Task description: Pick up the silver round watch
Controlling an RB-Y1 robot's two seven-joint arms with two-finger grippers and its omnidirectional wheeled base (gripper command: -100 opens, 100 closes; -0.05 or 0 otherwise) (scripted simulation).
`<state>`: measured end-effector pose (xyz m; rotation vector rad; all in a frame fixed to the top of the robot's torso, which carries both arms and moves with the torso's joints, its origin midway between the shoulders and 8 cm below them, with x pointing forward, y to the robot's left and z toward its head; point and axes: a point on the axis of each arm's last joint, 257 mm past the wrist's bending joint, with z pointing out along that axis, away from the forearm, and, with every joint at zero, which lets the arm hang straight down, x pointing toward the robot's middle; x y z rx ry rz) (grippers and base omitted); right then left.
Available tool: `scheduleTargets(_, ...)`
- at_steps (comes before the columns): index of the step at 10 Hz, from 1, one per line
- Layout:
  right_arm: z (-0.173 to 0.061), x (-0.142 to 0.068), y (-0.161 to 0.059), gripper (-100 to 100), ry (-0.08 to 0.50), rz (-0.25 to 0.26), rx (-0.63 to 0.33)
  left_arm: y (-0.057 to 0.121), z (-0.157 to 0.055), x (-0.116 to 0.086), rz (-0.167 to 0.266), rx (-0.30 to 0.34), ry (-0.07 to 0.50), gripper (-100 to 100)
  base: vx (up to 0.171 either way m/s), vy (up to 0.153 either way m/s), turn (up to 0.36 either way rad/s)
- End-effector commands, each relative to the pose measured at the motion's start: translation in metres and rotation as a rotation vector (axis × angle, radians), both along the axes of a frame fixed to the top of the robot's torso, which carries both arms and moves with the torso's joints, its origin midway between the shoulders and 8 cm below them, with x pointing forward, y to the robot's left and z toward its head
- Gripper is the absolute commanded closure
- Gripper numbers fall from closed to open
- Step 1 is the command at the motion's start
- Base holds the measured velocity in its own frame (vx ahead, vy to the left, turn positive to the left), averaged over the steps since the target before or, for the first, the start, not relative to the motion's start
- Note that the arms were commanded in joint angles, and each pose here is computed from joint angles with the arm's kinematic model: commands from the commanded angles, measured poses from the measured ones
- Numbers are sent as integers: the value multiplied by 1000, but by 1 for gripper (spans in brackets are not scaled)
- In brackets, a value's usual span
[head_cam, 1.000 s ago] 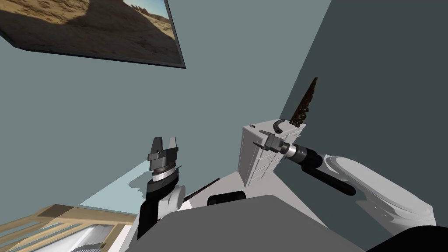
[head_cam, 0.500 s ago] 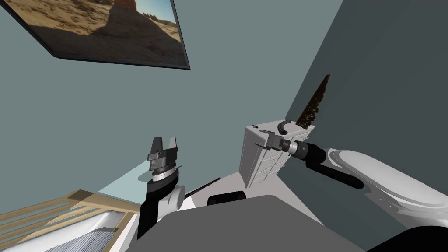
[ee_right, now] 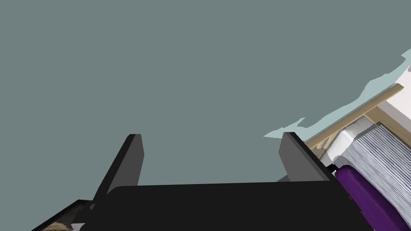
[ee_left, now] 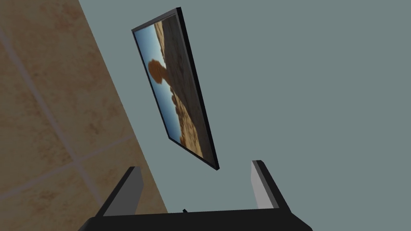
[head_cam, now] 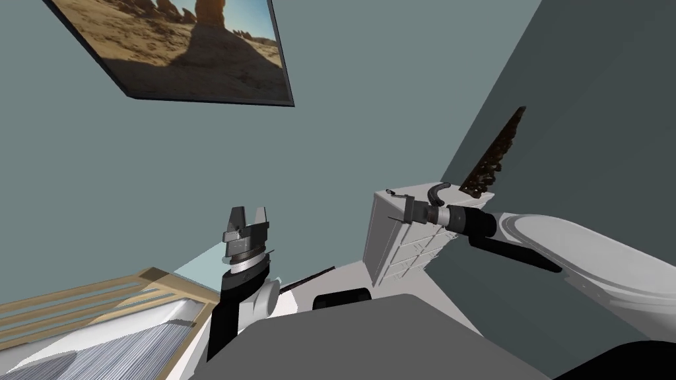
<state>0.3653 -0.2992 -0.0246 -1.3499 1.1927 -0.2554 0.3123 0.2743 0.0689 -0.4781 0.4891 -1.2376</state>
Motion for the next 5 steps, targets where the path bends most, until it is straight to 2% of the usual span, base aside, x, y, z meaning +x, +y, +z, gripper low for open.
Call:
scheduleTargets(1, 2, 2, -8, -100, -17, 8, -121, 0, 0, 0, 0, 0, 0, 0, 0, -19, 140)
scheduleTargets(2, 0, 4, -11, -100, -18, 2, -155, 0, 0, 0, 0, 0, 0, 0, 3, -20, 90)
scheduleTargets(3, 3, 6, -16, -100, -30, 12, -244, 0, 0, 0, 0, 0, 0, 0, 6, -21, 144)
scheduleTargets(4, 1, 8, -19, -100, -31, 6, -275, 0, 0, 0, 0, 0, 0, 0, 5, -22, 90)
scheduleTargets(5, 4, 9, -26, -100, -41, 14, -366, 0, 0, 0, 0, 0, 0, 0, 3, -24, 162)
